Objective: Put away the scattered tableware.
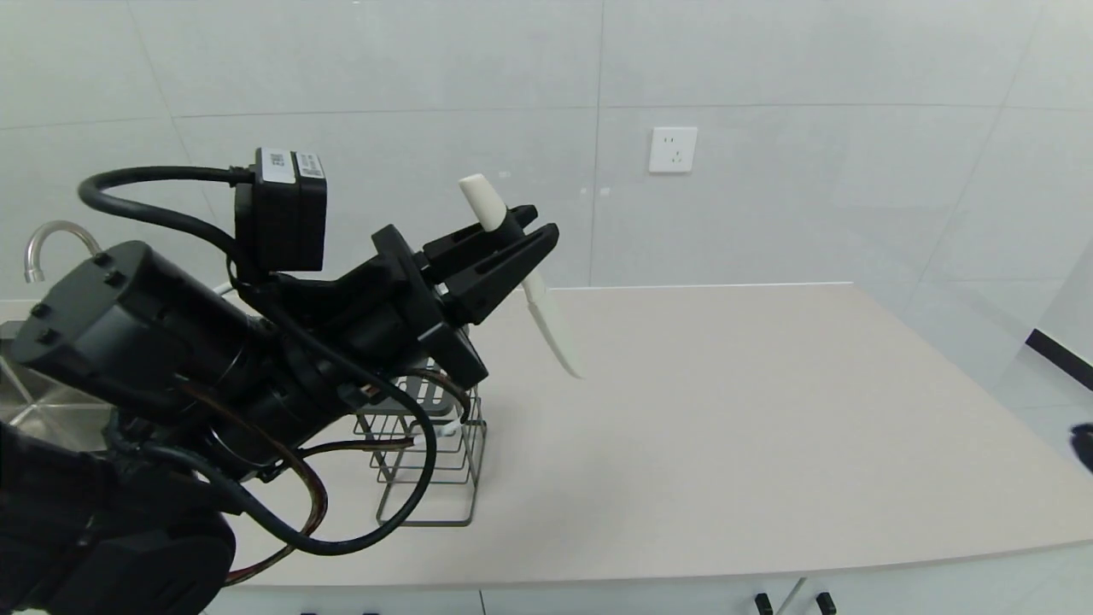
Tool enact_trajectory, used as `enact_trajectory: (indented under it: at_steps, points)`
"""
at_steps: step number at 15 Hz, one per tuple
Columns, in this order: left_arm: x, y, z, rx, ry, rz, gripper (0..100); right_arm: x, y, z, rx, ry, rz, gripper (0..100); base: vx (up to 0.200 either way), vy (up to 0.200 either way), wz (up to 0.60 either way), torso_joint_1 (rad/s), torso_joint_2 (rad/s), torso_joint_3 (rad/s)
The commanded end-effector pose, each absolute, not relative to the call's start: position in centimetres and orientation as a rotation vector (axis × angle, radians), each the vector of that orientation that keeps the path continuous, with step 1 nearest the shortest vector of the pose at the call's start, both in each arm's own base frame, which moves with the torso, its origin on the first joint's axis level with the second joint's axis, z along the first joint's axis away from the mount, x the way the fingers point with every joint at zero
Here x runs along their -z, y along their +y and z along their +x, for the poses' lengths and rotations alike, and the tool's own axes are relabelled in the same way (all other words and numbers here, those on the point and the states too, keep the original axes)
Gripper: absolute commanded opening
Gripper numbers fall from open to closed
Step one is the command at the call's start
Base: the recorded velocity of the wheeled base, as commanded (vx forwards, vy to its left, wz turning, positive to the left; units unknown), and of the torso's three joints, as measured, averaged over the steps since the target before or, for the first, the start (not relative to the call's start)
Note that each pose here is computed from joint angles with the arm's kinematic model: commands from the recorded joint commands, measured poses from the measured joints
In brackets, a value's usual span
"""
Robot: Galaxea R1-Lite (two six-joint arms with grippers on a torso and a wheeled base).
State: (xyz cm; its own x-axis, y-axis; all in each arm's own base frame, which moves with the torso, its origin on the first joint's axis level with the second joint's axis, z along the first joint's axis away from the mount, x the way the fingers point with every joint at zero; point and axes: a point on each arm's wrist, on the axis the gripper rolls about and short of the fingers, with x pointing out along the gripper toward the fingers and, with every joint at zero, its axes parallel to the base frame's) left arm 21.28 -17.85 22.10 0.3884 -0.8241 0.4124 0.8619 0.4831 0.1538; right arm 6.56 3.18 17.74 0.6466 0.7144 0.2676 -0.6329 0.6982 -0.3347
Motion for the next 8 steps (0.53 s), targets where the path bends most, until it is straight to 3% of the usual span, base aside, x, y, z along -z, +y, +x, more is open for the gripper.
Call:
enact_trajectory:
  at_steps: [1, 8]
  points:
    - [-22.9, -17.5, 20.8, 1.062, -0.515, -0.072, 0, -16.3, 0.9, -0.9, -0.605, -0.593, -0.275, 0, 0.000, 0.000, 0.00, 0.000, 0.00, 0.000]
    - [-22.8, -16.9, 21.4, 1.014, -0.522, -0.002, 0, -13.7, 0.7, -3.1, -0.393, -0.565, -0.278, 0, 0.000, 0.000, 0.00, 0.000, 0.00, 0.000]
